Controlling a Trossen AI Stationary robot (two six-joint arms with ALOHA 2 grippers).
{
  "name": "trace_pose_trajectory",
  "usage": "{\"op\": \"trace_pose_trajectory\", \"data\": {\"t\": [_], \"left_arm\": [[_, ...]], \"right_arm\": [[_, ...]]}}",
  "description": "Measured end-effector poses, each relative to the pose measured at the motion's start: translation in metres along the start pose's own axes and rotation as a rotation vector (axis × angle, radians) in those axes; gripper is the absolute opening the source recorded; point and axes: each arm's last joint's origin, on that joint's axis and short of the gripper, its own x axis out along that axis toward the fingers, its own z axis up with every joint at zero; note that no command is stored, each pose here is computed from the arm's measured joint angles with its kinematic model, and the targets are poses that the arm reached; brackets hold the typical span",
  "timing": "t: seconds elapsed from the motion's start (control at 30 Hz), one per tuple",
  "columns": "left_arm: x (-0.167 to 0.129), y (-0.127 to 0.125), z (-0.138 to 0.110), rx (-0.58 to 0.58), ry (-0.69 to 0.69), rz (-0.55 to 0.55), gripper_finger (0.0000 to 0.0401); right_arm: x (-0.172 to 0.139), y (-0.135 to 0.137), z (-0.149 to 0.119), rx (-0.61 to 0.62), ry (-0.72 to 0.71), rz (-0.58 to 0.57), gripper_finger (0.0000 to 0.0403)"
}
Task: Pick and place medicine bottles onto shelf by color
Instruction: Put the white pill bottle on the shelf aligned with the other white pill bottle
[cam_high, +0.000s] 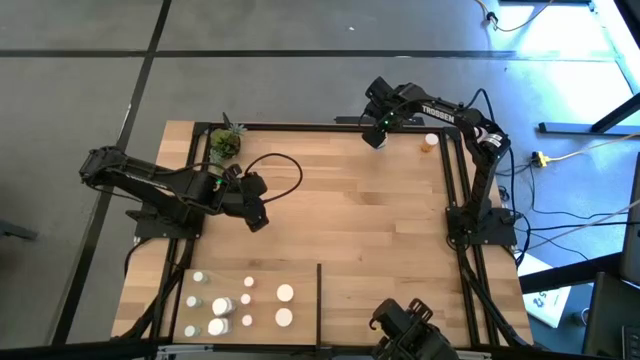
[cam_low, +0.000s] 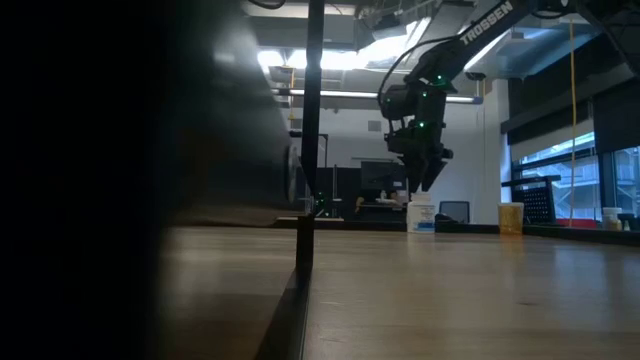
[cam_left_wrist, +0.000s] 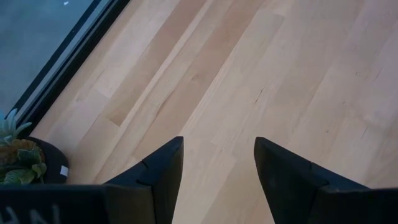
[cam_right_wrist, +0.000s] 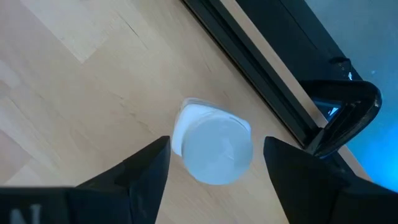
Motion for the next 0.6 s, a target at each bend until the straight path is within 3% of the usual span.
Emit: {"op": "trace_pose_trajectory", "data": {"t": [0.47, 0.6], "left_arm": [[0.0, 0.0, 0.0, -0.001, 0.0, -0.001, 0.019], [0.0, 0.0, 0.0, -0.001, 0.0, -0.001, 0.019]], "right_arm": [[0.016, 0.001, 0.001, -0.01, 0.037, 0.009, 0.026], [0.016, 0.001, 0.001, -0.002, 0.038, 0.005, 0.0242]]}}
